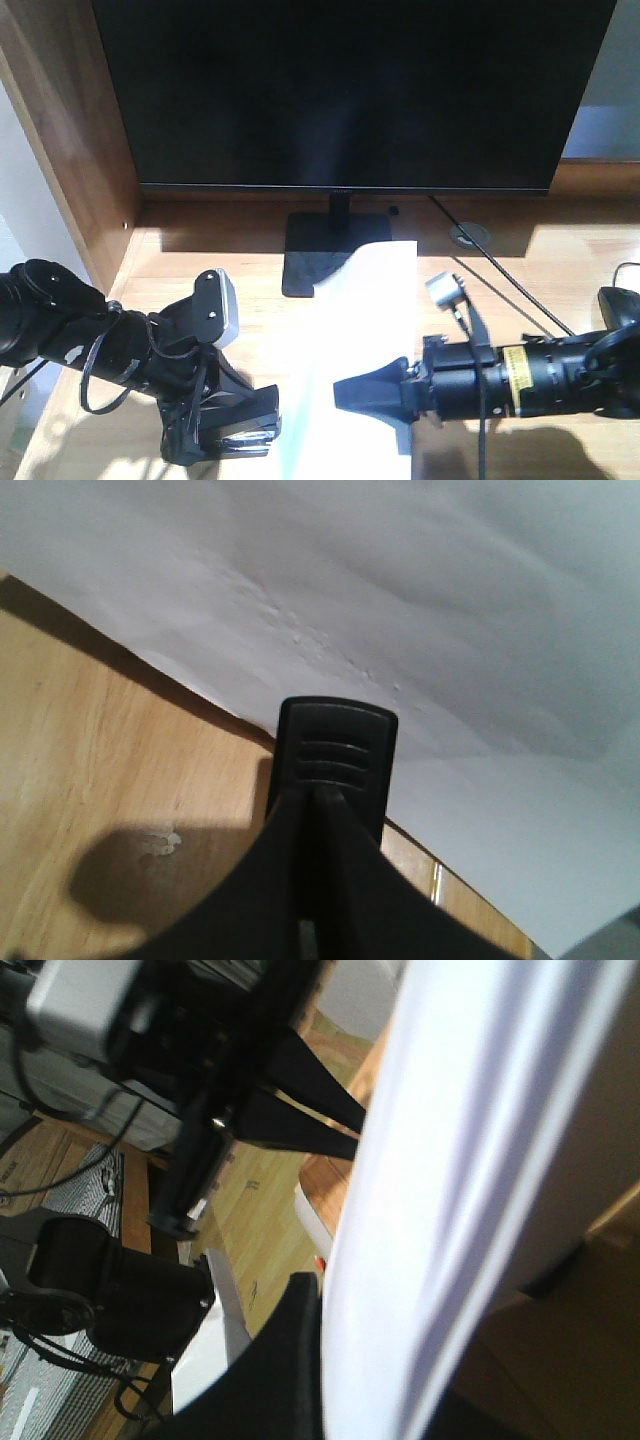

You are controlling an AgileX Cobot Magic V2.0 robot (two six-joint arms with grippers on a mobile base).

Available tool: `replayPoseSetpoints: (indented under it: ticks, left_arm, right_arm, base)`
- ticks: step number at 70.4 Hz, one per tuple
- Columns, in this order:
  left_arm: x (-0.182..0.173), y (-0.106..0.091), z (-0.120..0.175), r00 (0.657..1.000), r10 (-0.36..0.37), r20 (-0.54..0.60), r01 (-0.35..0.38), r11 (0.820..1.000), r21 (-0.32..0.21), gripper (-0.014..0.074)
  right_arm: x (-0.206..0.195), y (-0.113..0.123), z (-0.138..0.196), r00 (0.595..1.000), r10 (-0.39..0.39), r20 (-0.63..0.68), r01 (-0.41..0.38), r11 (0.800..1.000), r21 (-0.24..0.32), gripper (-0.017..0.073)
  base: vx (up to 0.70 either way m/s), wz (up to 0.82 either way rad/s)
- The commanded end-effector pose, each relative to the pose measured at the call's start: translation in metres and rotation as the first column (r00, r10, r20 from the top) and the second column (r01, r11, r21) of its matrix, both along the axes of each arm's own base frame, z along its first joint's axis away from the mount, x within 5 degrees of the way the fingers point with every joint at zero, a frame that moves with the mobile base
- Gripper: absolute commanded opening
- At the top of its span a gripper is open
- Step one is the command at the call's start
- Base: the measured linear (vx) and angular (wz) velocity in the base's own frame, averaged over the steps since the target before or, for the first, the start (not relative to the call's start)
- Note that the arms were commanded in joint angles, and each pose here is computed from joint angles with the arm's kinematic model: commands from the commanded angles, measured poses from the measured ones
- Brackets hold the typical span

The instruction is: Grab stapler and paper to desk for stapling

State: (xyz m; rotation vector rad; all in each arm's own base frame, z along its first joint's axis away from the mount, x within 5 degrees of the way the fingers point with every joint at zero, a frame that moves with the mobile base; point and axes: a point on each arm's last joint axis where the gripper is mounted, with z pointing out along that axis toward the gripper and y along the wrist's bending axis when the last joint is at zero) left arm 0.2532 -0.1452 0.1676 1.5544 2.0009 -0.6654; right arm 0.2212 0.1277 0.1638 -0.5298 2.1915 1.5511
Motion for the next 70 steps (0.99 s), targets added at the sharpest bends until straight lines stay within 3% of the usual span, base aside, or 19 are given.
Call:
replayPoseSetpoints:
  ticks: [1,23,32,44,62,70]
  left_arm:
    - [0.001,-0.005,0.015,1.0,0.007,0.018,-0.006,0.998,-0.057,-0.0006]
    - [0.001,-0.005,0.015,1.0,0.007,0.018,-0.006,0.998,-0.057,-0.0006]
    - [0.001,-0.005,0.015,1.0,0.007,0.018,-0.006,0.998,-0.057,-0.0006]
    - [0.001,-0.005,0.015,1.0,0.007,0.018,-0.006,0.998,-0.057,-0.0006]
    - [0.001,-0.005,0.015,1.0,0.007,0.018,-0.006,0.998,-0.057,-0.0006]
    - [0.001,-0.005,0.015,1.0,0.007,0.018,-0.006,0.998,-0.057,-0.0006]
  right_arm:
    - [-0.007,-0.002,0.035,0.996,0.058,0.061,-0.069,0.981,0.18,-0.0003]
    - [-0.011,-0.004,0.041,0.994,0.076,0.074,-0.086,0.984,0.156,-0.0003]
    - [-0.01,-0.005,0.036,0.995,0.067,0.076,-0.074,0.992,0.1,-0.0003]
    - [-0.007,-0.008,0.026,0.996,0.041,0.085,-0.039,0.999,-0.02,-0.0003]
    - [-0.003,-0.01,0.015,0.997,0.017,0.077,-0.009,0.995,-0.101,-0.0003]
    - [0.0,-0.01,0.003,0.999,0.022,0.027,-0.019,0.995,-0.102,-0.0003]
  base:
    - [0.0,0.0]
    - [0.0,0.0]
    - [0.0,0.0]
    - [0.0,0.0]
    - [0.0,0.0]
    - [0.0,0.0]
